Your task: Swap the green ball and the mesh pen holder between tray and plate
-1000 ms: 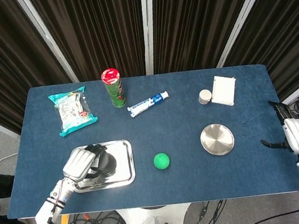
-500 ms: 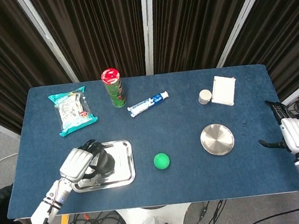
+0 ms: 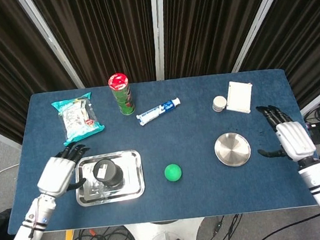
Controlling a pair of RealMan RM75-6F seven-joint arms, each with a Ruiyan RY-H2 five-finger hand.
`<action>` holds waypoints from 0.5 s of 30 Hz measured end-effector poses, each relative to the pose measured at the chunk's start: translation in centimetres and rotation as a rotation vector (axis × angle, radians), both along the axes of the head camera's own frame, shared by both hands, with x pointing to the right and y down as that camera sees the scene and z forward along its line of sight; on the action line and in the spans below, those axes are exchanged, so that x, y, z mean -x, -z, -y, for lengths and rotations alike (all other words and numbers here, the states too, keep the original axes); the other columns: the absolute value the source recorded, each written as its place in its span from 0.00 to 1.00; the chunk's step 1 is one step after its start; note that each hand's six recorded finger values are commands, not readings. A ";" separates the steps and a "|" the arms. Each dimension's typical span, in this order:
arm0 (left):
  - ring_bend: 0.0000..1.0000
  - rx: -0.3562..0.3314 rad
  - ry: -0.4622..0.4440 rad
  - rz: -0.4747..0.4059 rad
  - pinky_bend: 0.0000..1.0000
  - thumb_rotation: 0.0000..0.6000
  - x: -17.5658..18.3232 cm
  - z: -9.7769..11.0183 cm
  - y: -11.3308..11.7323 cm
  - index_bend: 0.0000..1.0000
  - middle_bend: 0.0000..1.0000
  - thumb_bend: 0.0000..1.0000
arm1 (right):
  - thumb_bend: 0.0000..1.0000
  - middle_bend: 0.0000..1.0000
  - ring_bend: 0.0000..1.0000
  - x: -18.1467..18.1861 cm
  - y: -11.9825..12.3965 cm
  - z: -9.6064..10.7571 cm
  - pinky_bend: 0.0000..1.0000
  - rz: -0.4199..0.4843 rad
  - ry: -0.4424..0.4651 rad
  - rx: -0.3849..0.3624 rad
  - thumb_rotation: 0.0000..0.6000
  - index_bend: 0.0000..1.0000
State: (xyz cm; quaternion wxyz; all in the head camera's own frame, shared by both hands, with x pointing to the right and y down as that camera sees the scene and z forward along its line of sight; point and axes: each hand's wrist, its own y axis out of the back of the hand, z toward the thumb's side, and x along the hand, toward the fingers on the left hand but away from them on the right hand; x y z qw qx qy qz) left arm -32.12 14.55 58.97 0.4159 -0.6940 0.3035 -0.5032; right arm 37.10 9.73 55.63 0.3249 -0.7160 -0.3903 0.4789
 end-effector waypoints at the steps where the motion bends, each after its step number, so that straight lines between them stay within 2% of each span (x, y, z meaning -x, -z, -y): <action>1: 0.09 -0.016 0.024 0.012 0.39 1.00 0.8 0.0 0.5 0.17 0.14 0.15 | 0.03 0.08 0.00 0.8 0.0 0.1 0.15 0.003 0.025 0.006 1.00 0.00; 5: 0.09 -0.092 0.142 0.078 0.37 1.00 4.9 -0.2 2.5 0.17 0.14 0.15 | 0.02 0.08 0.00 4.5 -0.3 0.4 0.15 0.015 0.142 0.052 1.00 0.00; 8: 0.09 -0.145 0.213 0.121 0.37 1.00 7.5 -0.5 3.1 0.17 0.14 0.15 | 0.02 0.08 0.00 8.0 -1.0 0.3 0.15 0.016 0.256 0.094 1.00 0.00; 12: 0.09 -0.143 0.288 0.138 0.35 1.00 10.3 -1.3 2.3 0.17 0.14 0.15 | 0.02 0.08 0.00 13.6 -2.6 -0.3 0.15 0.013 0.431 0.148 1.00 0.00; 15: 0.09 -0.128 0.333 0.120 0.31 1.00 11.7 -2.2 1.4 0.18 0.14 0.15 | 0.02 0.08 0.00 17.6 -4.2 -1.0 0.17 0.032 0.521 0.186 1.00 0.00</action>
